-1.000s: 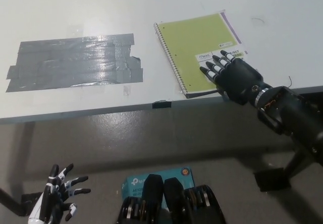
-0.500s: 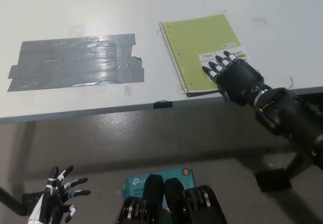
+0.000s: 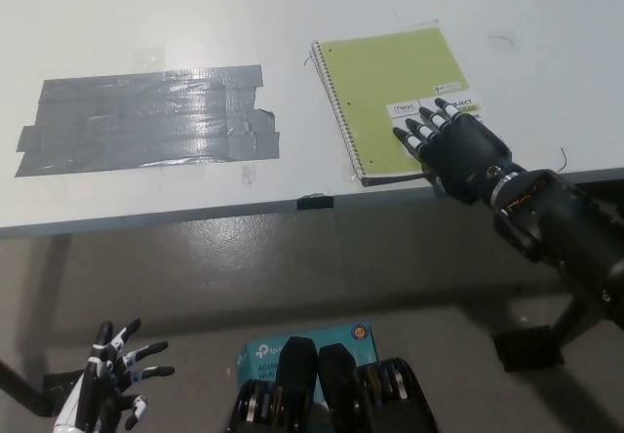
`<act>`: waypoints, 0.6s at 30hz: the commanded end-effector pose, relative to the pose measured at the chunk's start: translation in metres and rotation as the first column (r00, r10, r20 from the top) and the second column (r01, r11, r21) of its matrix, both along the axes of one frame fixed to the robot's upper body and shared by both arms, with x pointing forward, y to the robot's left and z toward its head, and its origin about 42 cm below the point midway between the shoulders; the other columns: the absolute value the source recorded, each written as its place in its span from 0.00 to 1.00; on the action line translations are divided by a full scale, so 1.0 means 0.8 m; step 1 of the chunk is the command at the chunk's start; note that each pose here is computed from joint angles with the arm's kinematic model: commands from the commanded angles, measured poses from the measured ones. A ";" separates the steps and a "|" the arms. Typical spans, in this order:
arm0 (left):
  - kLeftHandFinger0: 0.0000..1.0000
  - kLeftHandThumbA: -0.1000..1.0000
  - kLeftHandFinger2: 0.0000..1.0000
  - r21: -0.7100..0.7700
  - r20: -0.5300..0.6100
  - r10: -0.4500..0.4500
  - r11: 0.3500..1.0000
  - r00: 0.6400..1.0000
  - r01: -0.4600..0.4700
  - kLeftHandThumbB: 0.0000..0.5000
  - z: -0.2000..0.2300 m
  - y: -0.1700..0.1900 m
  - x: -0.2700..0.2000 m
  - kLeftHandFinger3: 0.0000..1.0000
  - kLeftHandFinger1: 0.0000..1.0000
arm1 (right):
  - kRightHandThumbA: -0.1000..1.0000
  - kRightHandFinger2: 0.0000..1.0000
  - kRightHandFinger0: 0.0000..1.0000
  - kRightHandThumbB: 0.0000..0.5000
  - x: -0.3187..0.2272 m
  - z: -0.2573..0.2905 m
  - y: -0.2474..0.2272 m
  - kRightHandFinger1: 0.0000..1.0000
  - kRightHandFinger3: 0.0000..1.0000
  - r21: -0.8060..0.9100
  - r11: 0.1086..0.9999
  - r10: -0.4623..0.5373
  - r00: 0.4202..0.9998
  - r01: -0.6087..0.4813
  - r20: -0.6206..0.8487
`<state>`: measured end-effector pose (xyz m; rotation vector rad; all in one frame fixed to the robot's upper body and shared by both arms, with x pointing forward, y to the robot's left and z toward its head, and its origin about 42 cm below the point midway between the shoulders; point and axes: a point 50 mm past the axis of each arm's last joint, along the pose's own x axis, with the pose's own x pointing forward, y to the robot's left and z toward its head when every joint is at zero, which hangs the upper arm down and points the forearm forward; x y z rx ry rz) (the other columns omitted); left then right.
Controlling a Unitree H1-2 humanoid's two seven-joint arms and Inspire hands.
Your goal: The robot uses its right hand to align two notebooks stacked together until they are fully overlapped
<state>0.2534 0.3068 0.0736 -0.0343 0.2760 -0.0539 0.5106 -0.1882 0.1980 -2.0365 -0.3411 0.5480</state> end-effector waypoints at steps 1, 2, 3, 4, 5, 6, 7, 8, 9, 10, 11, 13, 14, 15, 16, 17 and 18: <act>0.54 1.00 0.78 0.027 0.045 -0.010 1.000 0.999 0.009 1.00 0.010 0.002 0.000 1.00 0.64 | 1.00 1.00 1.00 0.70 0.003 0.002 -0.017 1.00 1.00 -0.068 0.996 0.051 0.999 -0.052 -0.011; 0.54 1.00 0.77 0.028 0.044 -0.007 1.000 0.999 0.006 1.00 0.009 0.002 -0.001 1.00 0.64 | 1.00 1.00 1.00 0.70 0.004 0.003 -0.015 1.00 1.00 -0.072 0.996 0.057 0.998 -0.058 -0.007; 0.58 1.00 0.78 0.018 0.040 -0.007 1.000 0.999 0.006 1.00 0.008 0.003 -0.003 1.00 0.65 | 1.00 1.00 1.00 0.72 0.009 0.012 -0.011 1.00 1.00 -0.096 0.993 0.071 0.997 -0.068 0.028; 0.56 1.00 0.77 0.015 0.040 -0.005 1.000 0.999 0.004 1.00 0.009 0.003 -0.004 1.00 0.64 | 1.00 1.00 1.00 0.71 0.014 0.023 -0.007 1.00 1.00 -0.104 0.992 0.074 0.996 -0.069 0.048; 0.55 1.00 0.76 0.018 0.040 -0.003 1.000 0.999 0.002 1.00 0.008 0.005 -0.005 1.00 0.63 | 1.00 1.00 1.00 0.65 0.018 0.034 -0.005 1.00 1.00 -0.093 0.993 0.078 0.995 -0.072 0.062; 0.54 1.00 0.76 0.016 0.037 0.000 1.000 0.999 0.000 1.00 0.007 0.006 -0.007 1.00 0.63 | 1.00 1.00 1.00 0.64 0.021 0.044 -0.004 1.00 1.00 -0.097 0.993 0.081 0.994 -0.073 0.074; 0.54 1.00 0.76 0.015 0.032 0.005 1.000 0.999 -0.006 1.00 0.007 0.007 -0.008 1.00 0.63 | 1.00 1.00 1.00 0.64 0.023 0.052 -0.004 1.00 1.00 -0.089 0.993 0.082 0.994 -0.075 0.079; 0.54 1.00 0.78 0.017 0.022 0.008 1.000 1.000 -0.009 1.00 0.005 0.009 -0.011 1.00 0.64 | 1.00 1.00 1.00 0.66 0.026 0.062 -0.006 1.00 1.00 -0.060 0.995 0.089 0.992 -0.083 0.093; 0.54 1.00 0.77 0.017 0.021 0.009 1.000 1.000 -0.009 1.00 0.005 0.009 -0.012 1.00 0.64 | 1.00 1.00 1.00 0.71 0.028 0.066 -0.007 1.00 1.00 -0.051 0.995 0.092 0.991 -0.087 0.101; 0.54 1.00 0.77 0.015 0.019 0.010 1.000 1.000 -0.010 1.00 0.003 0.009 -0.013 1.00 0.63 | 1.00 1.00 1.00 0.72 0.030 0.069 -0.009 1.00 1.00 -0.041 0.995 0.096 0.989 -0.092 0.110; 0.53 1.00 0.76 0.016 0.018 0.009 1.000 1.000 -0.010 1.00 0.002 0.010 -0.014 1.00 0.63 | 1.00 1.00 1.00 0.70 0.032 0.076 -0.010 1.00 1.00 -0.046 0.995 0.096 0.988 -0.092 0.118; 0.53 1.00 0.76 0.020 0.014 0.012 1.000 1.000 -0.013 1.00 0.001 0.011 -0.017 1.00 0.63 | 1.00 1.00 1.00 0.72 0.040 0.099 -0.011 1.00 1.00 -0.068 0.995 0.088 0.987 -0.079 0.135; 0.53 1.00 0.75 0.020 0.009 0.015 1.000 1.000 -0.015 1.00 -0.001 0.012 -0.020 1.00 0.63 | 1.00 1.00 1.00 0.72 0.040 0.097 -0.009 1.00 1.00 -0.069 0.994 0.089 0.987 -0.081 0.131; 0.54 1.00 0.73 0.016 0.007 0.025 1.000 1.000 -0.025 1.00 -0.003 0.013 -0.022 1.00 0.63 | 1.00 1.00 1.00 0.68 0.048 0.129 -0.008 1.00 1.00 -0.047 0.996 0.085 0.982 -0.078 0.166; 0.53 1.00 0.73 0.016 0.004 0.033 0.999 0.999 -0.033 1.00 -0.005 0.014 -0.024 1.00 0.63 | 1.00 1.00 1.00 0.68 0.050 0.136 -0.006 1.00 1.00 -0.039 0.996 0.086 0.982 -0.081 0.167; 0.53 1.00 0.71 0.012 0.003 0.041 0.999 0.999 -0.041 1.00 -0.007 0.015 -0.025 1.00 0.62 | 1.00 1.00 1.00 0.65 0.053 0.148 -0.004 1.00 1.00 -0.018 0.996 0.094 0.978 -0.092 0.187; 0.53 1.00 0.71 0.006 0.003 0.041 0.999 0.999 -0.041 1.00 -0.009 0.015 -0.026 1.00 0.61 | 1.00 1.00 1.00 0.65 0.055 0.159 -0.003 1.00 1.00 -0.018 0.995 0.096 0.974 -0.095 0.206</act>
